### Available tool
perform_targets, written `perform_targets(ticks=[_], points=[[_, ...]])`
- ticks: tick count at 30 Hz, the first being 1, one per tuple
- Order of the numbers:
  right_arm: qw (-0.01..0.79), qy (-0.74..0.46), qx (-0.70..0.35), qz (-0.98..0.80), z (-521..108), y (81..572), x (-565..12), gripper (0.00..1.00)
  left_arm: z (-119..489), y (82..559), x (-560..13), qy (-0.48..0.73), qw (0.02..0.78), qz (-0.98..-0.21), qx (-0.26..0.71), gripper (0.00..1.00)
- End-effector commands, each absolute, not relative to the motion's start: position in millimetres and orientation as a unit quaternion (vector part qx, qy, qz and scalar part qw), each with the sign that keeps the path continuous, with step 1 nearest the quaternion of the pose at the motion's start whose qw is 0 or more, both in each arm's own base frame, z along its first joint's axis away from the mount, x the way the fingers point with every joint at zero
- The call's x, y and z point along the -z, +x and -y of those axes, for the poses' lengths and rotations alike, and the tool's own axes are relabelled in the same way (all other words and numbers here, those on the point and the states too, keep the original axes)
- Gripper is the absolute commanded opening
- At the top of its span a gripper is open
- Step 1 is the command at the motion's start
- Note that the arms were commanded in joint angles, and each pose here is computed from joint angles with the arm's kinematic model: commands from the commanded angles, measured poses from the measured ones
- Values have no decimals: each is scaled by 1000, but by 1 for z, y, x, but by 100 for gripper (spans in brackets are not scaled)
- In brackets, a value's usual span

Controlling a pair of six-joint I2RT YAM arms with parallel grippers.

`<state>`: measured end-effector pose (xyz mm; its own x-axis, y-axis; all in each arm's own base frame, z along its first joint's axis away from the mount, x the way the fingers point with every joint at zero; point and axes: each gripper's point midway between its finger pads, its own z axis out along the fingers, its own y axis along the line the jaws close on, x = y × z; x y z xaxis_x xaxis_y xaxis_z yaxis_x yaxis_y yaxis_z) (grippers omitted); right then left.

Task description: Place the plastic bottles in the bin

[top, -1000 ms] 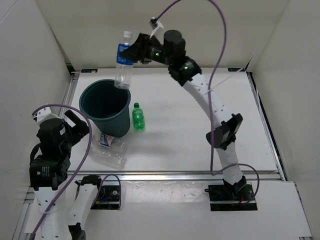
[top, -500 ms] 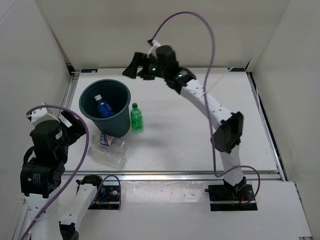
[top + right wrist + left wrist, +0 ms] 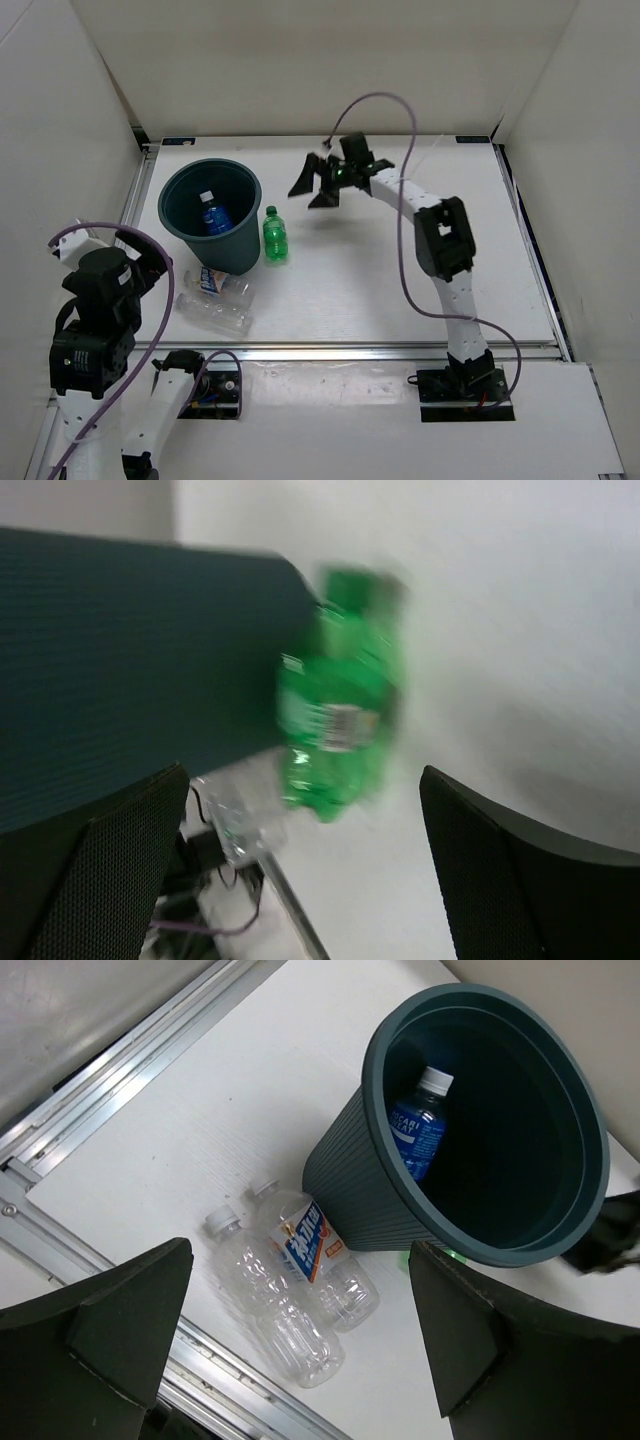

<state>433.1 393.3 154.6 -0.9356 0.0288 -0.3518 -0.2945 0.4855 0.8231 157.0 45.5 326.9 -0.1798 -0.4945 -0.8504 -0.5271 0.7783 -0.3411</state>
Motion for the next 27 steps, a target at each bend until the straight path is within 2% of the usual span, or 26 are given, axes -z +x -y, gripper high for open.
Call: perform_targets(ticks=[1,9,21,23,27], points=[[77,-113,-538,-832,-403,401,-136,100,-50,153,-317,-362,535,-763,-22,100],[-8,-96,-549,-830,-410,395,-72,100,-52,151,-303,-379,517,-767,-31,100],[-31,-87,-518,-850,-448,387,-41,100,-58,138,-291,-393,490,-776,-57,100],[-34,-85,-520,-849,-456,388,-35,96,-58,138,-294,-394,494,-774,-55,100],[-51,-77,-526,-846,-463,385,-32,80,-59,134,-291,-389,486,-780,-62,100]])
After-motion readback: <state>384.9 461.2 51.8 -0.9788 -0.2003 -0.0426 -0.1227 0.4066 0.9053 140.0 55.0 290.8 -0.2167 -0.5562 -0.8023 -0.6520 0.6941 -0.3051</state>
